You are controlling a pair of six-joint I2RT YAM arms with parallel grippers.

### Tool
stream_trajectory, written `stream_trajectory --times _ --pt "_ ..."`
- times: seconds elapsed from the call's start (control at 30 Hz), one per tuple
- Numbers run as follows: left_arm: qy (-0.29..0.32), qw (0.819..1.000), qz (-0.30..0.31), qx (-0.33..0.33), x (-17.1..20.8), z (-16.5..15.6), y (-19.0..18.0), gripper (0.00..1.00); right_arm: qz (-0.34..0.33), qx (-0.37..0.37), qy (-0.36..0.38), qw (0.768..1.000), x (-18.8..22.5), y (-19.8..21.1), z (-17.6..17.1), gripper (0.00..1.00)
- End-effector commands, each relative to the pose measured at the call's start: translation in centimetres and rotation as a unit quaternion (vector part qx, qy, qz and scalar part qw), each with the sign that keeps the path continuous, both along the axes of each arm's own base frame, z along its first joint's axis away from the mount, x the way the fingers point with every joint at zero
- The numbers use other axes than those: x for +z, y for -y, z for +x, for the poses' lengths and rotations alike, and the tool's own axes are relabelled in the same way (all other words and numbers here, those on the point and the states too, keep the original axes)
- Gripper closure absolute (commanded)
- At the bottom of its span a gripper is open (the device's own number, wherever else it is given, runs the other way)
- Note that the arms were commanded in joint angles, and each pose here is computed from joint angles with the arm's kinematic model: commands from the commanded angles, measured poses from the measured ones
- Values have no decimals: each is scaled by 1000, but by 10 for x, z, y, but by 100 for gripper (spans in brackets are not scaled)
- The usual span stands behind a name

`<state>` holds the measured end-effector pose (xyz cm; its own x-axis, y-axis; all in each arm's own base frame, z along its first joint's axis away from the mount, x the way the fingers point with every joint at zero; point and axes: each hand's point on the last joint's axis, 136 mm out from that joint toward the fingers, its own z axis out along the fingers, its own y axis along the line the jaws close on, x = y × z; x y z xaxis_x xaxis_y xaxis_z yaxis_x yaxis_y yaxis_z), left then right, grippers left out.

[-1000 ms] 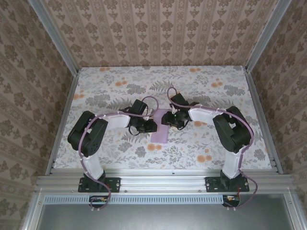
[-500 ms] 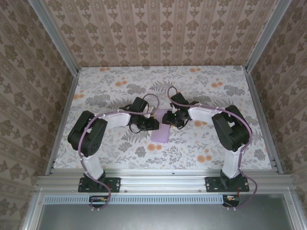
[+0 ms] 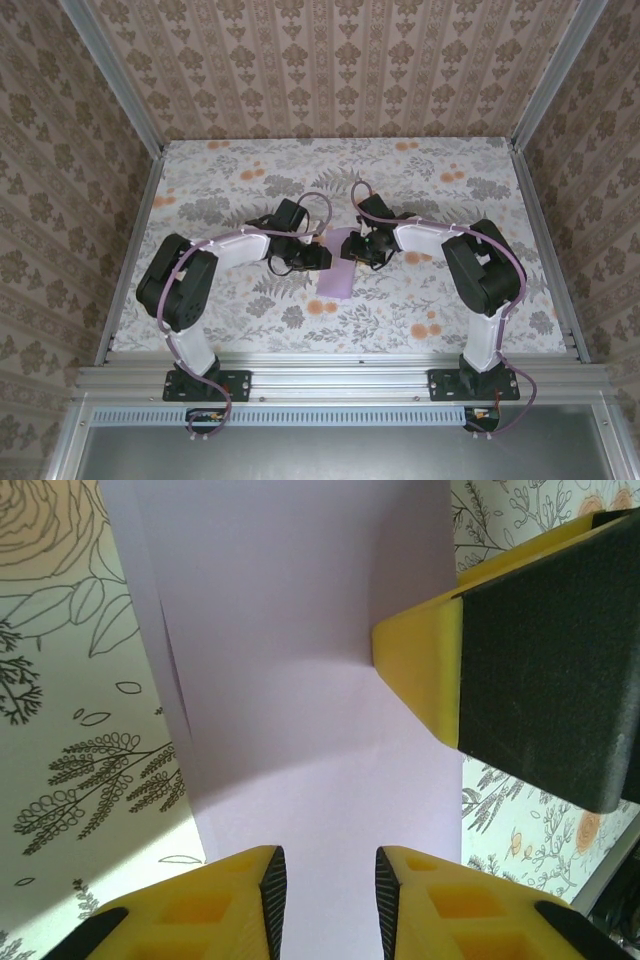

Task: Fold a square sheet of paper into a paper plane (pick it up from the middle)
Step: Hold the square sheet of paper at the center of the table.

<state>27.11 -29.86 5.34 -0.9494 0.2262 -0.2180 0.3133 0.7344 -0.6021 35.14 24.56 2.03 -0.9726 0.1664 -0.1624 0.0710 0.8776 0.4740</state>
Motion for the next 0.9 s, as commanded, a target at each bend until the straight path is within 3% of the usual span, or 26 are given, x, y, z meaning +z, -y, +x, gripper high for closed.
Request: stream_trajectory --times 0.0,0.87 --pt "19 1000 -2 -8 17 3 0 67 -24 -10 -21 999 -17 13 -11 61" --pt "49 997 8 56 30 20 -27 67 -48 -7 -27 998 -22 17 -9 56"
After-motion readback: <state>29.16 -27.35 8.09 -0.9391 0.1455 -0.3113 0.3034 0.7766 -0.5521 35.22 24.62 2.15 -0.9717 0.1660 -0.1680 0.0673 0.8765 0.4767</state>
